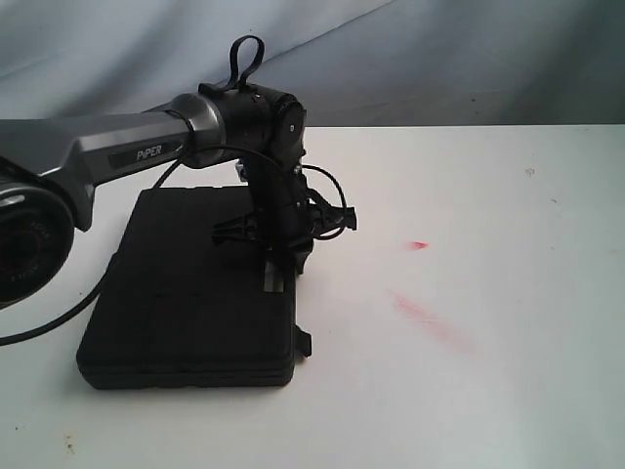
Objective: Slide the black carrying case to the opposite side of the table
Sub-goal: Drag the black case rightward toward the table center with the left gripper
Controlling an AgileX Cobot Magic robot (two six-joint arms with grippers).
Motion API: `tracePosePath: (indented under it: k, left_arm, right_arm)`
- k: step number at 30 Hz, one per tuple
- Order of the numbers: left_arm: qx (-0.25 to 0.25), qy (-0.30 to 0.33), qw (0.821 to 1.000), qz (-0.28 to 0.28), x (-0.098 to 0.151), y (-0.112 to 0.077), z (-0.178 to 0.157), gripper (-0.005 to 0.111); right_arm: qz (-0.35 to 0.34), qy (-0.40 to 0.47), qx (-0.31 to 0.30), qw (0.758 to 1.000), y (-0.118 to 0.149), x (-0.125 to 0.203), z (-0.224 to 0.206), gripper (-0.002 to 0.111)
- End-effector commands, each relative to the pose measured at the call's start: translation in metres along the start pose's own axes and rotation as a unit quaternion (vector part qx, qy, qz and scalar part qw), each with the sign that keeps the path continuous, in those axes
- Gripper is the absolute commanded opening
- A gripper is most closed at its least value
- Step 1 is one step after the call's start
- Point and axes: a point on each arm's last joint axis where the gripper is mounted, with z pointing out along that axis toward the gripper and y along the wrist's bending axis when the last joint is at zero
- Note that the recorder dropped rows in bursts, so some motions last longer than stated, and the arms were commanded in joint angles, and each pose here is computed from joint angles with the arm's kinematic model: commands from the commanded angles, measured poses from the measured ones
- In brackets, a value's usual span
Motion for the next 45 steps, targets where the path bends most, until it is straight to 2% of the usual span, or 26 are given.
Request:
tracePosePath:
  k: [1, 3, 7, 11, 14, 26, 32, 35, 45]
  left_arm:
    - [0.019, 0.016, 1.0, -0.016, 0.006, -0.017, 0.007, 0.0]
    - [0.02, 0.016, 1.0, -0.01, 0.004, -0.025, 0.006, 0.0]
    - [0.024, 0.022, 0.999, 0.013, 0.004, -0.051, 0.013, 0.0]
    - [0.061, 0.009, 0.998, 0.021, 0.001, -0.077, 0.026, 0.0]
    - [0.078, 0.01, 0.997, 0.008, 0.001, -0.084, 0.03, 0.0]
    - [0.08, 0.008, 0.997, 0.015, 0.0, -0.085, 0.03, 0.0]
    - [0.079, 0.004, 0.996, 0.051, -0.001, -0.084, 0.03, 0.003]
    - [0.079, 0.004, 0.996, 0.051, -0.001, -0.084, 0.03, 0.008]
    - [0.077, 0.001, 0.996, 0.05, -0.002, -0.083, 0.029, 0.035]
  right_arm:
    - [-0.001, -0.001, 0.004, 1.0, 0.0, 0.001, 0.0, 0.0]
    - [-0.001, -0.001, 0.004, 1.0, 0.0, 0.001, 0.0, 0.0]
    - [-0.001, -0.001, 0.004, 1.0, 0.0, 0.001, 0.0, 0.0]
    - [-0.001, -0.001, 0.004, 1.0, 0.0, 0.001, 0.0, 0.0]
    - [-0.001, -0.001, 0.004, 1.0, 0.0, 0.001, 0.0, 0.0]
    - [0.001, 0.007, 0.004, 1.0, 0.0, 0.002, 0.0, 0.0]
    - [0.001, 0.012, 0.004, 1.0, 0.0, 0.003, 0.0, 0.0]
    - [0.001, 0.013, 0.004, 1.0, 0.0, 0.003, 0.0, 0.0]
    - [0.001, 0.014, 0.004, 1.0, 0.0, 0.004, 0.0, 0.0]
